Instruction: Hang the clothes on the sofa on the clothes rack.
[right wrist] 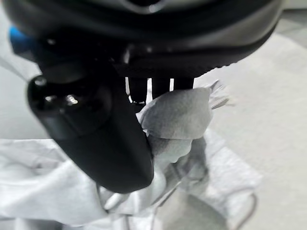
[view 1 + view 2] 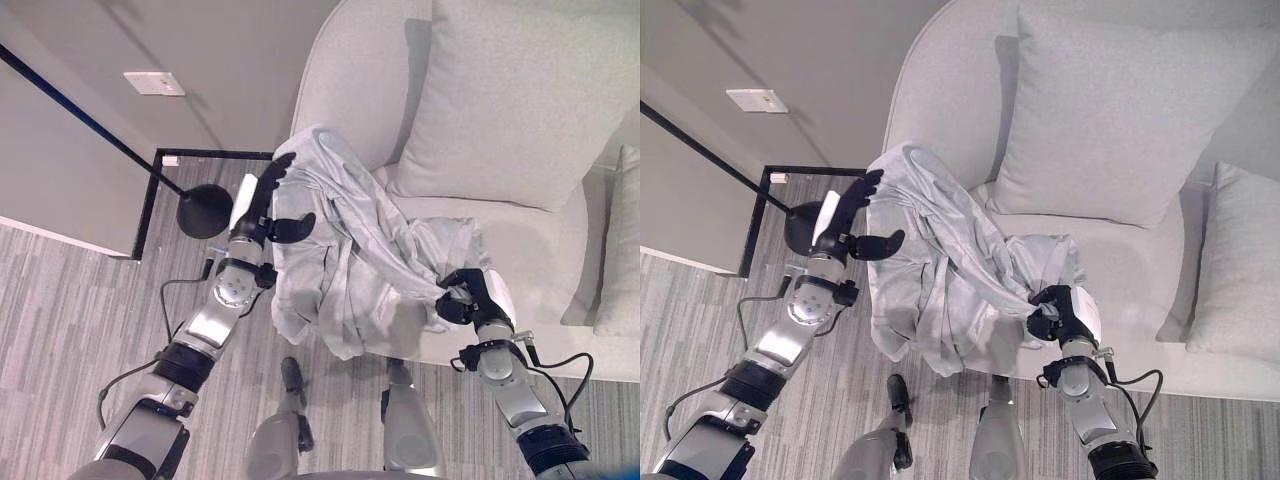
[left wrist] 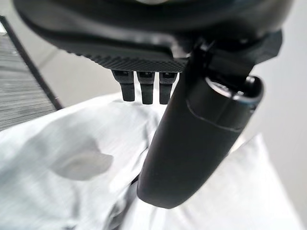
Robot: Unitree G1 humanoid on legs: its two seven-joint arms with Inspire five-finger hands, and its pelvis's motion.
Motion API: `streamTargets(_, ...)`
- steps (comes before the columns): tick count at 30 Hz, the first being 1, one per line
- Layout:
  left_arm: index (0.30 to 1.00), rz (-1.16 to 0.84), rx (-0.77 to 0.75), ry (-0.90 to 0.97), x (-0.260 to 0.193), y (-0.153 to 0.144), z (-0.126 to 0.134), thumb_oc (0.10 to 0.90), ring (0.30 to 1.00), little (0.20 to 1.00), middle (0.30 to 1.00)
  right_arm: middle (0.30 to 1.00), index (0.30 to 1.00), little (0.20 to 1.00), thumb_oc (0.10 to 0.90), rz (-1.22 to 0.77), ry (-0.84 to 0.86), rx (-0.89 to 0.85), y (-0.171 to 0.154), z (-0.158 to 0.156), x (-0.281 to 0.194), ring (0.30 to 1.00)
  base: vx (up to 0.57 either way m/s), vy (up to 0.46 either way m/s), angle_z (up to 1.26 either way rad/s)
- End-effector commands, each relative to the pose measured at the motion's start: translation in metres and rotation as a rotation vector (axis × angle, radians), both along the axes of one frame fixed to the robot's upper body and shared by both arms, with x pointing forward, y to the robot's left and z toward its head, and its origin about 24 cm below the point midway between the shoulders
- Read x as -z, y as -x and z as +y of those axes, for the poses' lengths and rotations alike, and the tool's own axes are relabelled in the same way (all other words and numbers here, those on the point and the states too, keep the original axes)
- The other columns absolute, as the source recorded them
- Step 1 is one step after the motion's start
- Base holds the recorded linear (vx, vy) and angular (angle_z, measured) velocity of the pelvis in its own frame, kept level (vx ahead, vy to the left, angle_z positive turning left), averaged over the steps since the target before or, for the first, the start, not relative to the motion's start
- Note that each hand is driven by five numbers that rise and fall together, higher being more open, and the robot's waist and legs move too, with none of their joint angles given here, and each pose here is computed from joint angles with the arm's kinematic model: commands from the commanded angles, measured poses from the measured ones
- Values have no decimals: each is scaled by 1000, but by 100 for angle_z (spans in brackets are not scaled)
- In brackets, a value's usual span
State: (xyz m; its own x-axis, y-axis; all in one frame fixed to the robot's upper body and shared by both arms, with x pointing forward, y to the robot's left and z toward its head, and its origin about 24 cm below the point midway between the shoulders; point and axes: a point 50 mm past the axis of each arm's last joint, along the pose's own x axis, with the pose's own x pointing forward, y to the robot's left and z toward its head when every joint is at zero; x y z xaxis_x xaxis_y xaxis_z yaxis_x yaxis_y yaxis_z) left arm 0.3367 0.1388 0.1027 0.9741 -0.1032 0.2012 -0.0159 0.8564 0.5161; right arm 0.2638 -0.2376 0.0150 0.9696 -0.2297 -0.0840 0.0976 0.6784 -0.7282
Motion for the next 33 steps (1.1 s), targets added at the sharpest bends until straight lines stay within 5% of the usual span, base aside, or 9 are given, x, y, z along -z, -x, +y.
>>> streamTargets(1, 900, -219, -79, -54, -52, -23, 5, 800, 900, 900, 900, 300, 300, 300, 400, -195, 1, -45, -13, 7, -34, 300, -36, -28, -1)
streamTargets(6, 900, -294, -181, -255, -74, -40, 20, 800, 900, 900, 900, 300, 300, 300, 400, -250, 12, -93, -18, 17, -44, 300, -13, -15, -5)
streamTargets(21, 900, -450, -333, -196, -126, -50, 43, 800, 900, 900, 900, 300, 300, 300, 400, -269, 13, -135, -14, 22, -43, 300, 8, -28, -6)
streamTargets(22, 742, -438, -324, -194, -124, -50, 42, 695, 742, 742, 742, 300, 300, 300, 400, -269, 12, -134, -14, 22, -43, 300, 7, -21, -3)
streamTargets(23, 476, -425, -318, -187, -122, -51, 41, 518, 476, 476, 476, 300, 300, 300, 400, -266, 12, -132, -13, 22, -42, 300, 0, 0, 0)
streamTargets(24, 300, -412, -312, -174, -118, -51, 40, 400, 300, 300, 300, 300, 300, 300, 400, -263, 13, -129, -12, 21, -41, 300, 0, 0, 0)
streamTargets(33, 300, -324, -228, -97, -92, -44, 23, 400, 300, 300, 300, 300, 300, 300, 400, -219, 41, -51, -5, 4, -34, 300, 6, -16, 0)
